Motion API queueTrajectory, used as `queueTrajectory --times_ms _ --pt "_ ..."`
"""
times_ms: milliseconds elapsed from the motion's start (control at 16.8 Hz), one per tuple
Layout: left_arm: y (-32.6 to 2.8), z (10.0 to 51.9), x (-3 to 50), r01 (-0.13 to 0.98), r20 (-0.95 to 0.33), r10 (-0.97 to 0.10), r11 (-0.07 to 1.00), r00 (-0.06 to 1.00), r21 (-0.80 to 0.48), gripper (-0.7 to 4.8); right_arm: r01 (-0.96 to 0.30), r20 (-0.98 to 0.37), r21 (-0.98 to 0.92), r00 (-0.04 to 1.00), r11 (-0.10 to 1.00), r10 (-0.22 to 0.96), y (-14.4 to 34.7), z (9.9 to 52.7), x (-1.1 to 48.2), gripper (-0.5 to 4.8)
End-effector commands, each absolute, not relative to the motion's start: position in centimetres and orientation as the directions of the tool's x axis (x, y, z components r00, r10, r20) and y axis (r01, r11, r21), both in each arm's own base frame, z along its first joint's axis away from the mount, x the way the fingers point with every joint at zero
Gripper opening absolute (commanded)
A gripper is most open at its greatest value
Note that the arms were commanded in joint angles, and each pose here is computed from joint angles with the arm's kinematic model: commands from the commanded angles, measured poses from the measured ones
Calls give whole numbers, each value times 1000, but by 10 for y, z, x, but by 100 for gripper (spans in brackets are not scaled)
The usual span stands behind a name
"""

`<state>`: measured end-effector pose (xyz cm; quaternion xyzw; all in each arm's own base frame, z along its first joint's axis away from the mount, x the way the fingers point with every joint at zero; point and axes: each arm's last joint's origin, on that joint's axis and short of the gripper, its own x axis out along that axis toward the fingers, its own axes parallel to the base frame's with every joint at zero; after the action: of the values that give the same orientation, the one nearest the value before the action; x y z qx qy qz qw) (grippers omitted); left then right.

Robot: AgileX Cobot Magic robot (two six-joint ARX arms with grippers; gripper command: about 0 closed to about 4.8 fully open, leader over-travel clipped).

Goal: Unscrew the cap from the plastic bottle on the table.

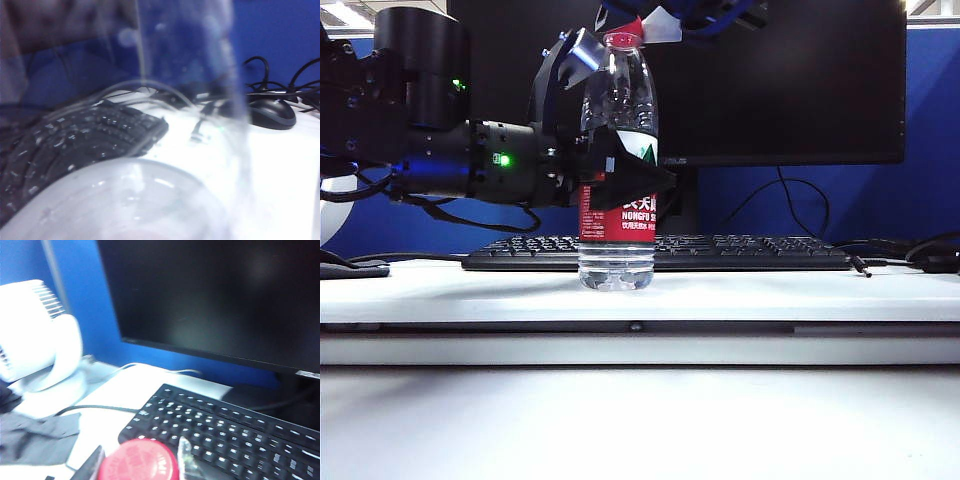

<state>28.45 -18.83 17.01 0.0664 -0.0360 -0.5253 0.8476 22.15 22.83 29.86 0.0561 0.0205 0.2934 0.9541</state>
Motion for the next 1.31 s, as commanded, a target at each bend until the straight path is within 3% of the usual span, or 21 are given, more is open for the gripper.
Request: queueTrajectory --times_ms 59,238,356,772,950,1010,1069,1129,1307 --pt "-189 171 284 890 -14 -901 427 435 159 297 -663 -85 138 732 736 675 221 294 226 94" --pt "-189 171 284 894 -13 -904 419 427 158 297 -798 -106 184 565 574 818 205 293 238 94" --pt "-189 171 284 895 -13 -905 418 425 155 296 -911 -95 230 328 341 940 185 292 248 94" --pt "-192 171 281 900 -10 -910 407 414 156 296 -937 -63 350 -42 -18 997 184 292 266 94" --pt "-193 171 281 902 -11 -910 408 414 141 297 -943 -51 332 -54 -34 997 188 296 274 101" --pt "-193 171 281 902 -11 -910 408 414 141 296 -943 -50 331 -53 -34 997 188 297 274 130" --pt "-193 171 281 899 -11 -907 415 421 141 297 -943 -52 332 -30 -11 998 188 298 274 213" --pt "-193 171 281 897 -10 -906 418 424 142 297 -939 -61 342 6 27 998 187 299 273 269" --pt "-192 171 282 885 -11 -893 443 449 142 297 -920 -97 333 185 207 978 185 308 265 285"
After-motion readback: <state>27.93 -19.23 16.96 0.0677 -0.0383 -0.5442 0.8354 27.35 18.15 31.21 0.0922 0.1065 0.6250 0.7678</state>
